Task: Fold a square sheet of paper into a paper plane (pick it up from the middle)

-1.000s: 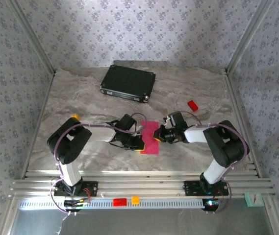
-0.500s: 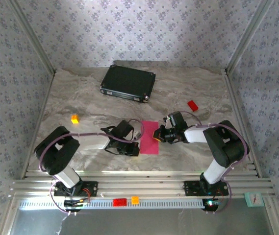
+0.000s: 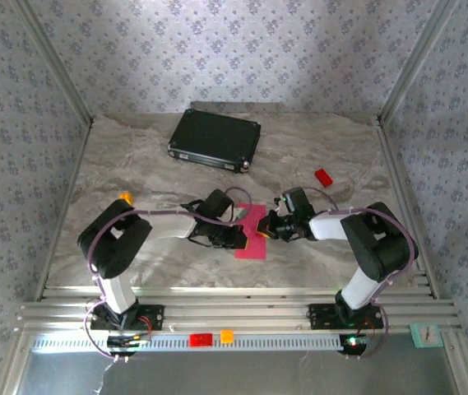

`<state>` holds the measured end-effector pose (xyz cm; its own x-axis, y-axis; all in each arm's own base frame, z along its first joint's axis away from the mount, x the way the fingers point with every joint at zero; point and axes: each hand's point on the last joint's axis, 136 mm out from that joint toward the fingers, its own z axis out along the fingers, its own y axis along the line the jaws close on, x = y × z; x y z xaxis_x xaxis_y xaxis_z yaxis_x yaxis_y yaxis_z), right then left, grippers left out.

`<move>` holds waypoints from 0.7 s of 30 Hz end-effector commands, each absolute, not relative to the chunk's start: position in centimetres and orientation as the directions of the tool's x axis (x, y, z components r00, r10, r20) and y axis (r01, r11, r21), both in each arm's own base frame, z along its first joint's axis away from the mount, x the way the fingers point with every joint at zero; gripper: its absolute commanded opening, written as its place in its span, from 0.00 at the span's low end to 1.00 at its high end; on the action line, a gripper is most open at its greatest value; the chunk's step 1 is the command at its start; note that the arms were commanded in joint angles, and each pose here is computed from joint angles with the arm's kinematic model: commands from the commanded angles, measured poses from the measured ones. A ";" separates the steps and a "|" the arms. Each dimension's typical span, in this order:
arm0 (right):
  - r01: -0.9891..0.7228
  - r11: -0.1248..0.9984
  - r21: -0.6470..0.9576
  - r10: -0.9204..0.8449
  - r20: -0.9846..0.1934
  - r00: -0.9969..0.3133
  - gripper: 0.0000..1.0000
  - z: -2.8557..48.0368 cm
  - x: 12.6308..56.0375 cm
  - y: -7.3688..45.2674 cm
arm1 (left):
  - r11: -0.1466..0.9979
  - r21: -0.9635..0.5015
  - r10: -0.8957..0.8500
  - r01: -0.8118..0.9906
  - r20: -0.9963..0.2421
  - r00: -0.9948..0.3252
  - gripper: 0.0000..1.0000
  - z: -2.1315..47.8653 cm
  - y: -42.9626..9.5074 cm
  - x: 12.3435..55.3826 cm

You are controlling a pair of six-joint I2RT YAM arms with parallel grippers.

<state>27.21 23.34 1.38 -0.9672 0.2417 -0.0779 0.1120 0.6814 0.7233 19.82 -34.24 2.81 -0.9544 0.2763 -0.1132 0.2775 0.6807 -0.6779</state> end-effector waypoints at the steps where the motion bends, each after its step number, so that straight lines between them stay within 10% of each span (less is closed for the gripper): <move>1: 0.318 0.841 0.437 0.308 0.096 -0.947 0.00 -6.1 21.1 17.6 | 0.688 -0.676 0.311 0.265 -0.056 -0.949 0.06 1.3 -33.5 18.3; 21: 0.272 0.838 0.474 0.268 0.077 -0.960 0.00 -5.5 21.7 18.6 | 0.765 -0.536 0.374 0.357 -0.082 -0.924 0.05 0.8 -27.0 13.8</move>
<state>27.16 23.49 1.41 -0.9677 0.2366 -0.0874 0.0998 0.6771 0.7291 15.80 -29.76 1.77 -0.9193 0.3585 -0.1625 0.3796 0.6986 -0.6065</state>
